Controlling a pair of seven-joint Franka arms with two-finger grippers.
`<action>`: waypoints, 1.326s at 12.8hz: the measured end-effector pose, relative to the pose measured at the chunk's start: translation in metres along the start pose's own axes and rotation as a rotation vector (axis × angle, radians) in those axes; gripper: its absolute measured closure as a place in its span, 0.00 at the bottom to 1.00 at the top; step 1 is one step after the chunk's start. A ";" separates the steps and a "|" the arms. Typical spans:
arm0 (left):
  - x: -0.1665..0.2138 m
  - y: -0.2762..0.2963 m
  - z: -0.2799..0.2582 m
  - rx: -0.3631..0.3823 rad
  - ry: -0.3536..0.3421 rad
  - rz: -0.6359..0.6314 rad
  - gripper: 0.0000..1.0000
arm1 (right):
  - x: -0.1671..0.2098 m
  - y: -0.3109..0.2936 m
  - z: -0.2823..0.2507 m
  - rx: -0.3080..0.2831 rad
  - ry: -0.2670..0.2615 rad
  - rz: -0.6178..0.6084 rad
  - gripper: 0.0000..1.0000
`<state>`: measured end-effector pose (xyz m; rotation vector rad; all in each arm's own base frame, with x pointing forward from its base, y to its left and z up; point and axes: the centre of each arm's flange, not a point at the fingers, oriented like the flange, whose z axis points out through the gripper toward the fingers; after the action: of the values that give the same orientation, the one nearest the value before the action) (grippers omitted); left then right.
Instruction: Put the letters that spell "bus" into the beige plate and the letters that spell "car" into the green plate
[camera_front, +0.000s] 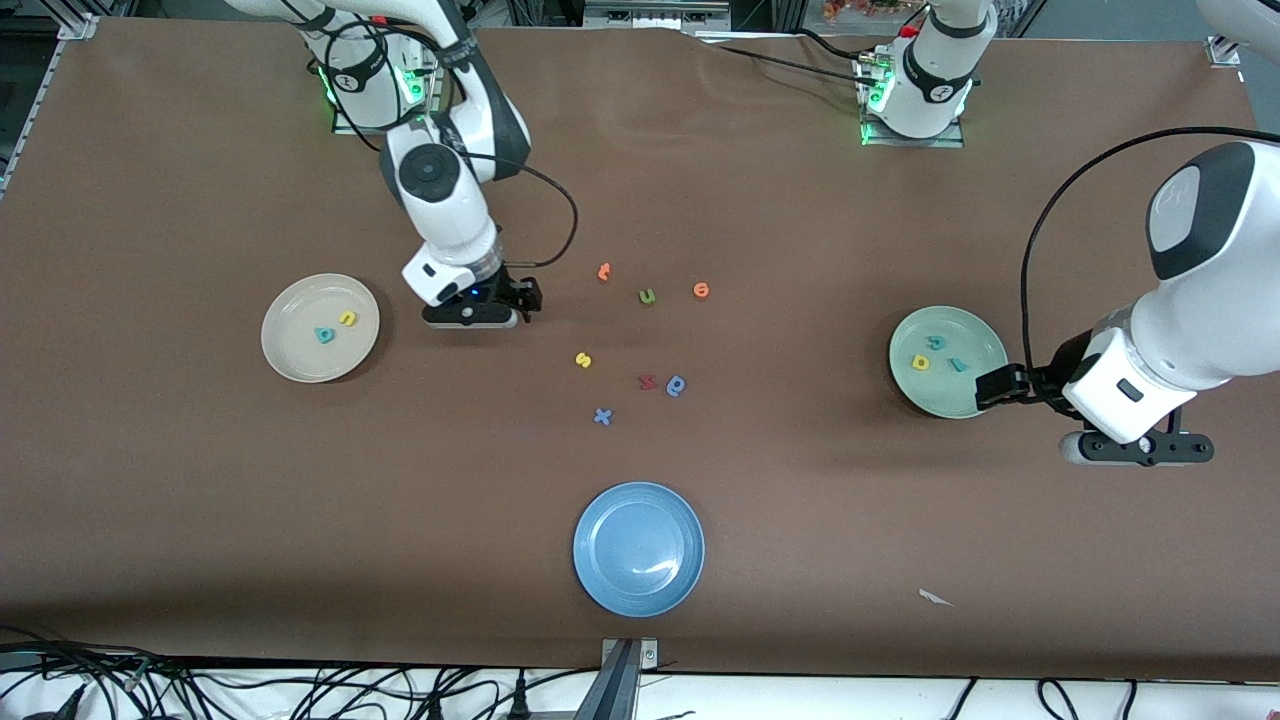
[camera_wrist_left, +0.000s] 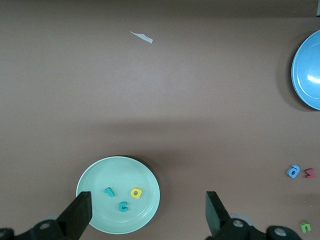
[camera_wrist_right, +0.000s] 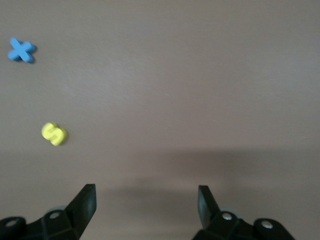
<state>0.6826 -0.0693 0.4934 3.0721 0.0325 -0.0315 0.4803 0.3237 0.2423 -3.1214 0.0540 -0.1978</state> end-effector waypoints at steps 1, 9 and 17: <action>0.000 0.000 0.000 0.000 0.000 -0.003 0.00 | 0.003 -0.012 0.005 -0.002 0.009 0.020 0.09; -0.003 0.025 0.005 0.011 -0.007 0.028 0.00 | 0.029 -0.084 0.022 0.029 0.081 0.166 0.09; 0.010 -0.015 0.018 0.071 -0.028 0.026 0.00 | 0.020 -0.106 0.059 0.012 0.066 0.215 0.12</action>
<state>0.6920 -0.0554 0.4743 3.1419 -0.0100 -0.0759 0.5107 0.4301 0.1882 -3.0657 0.3853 -0.2946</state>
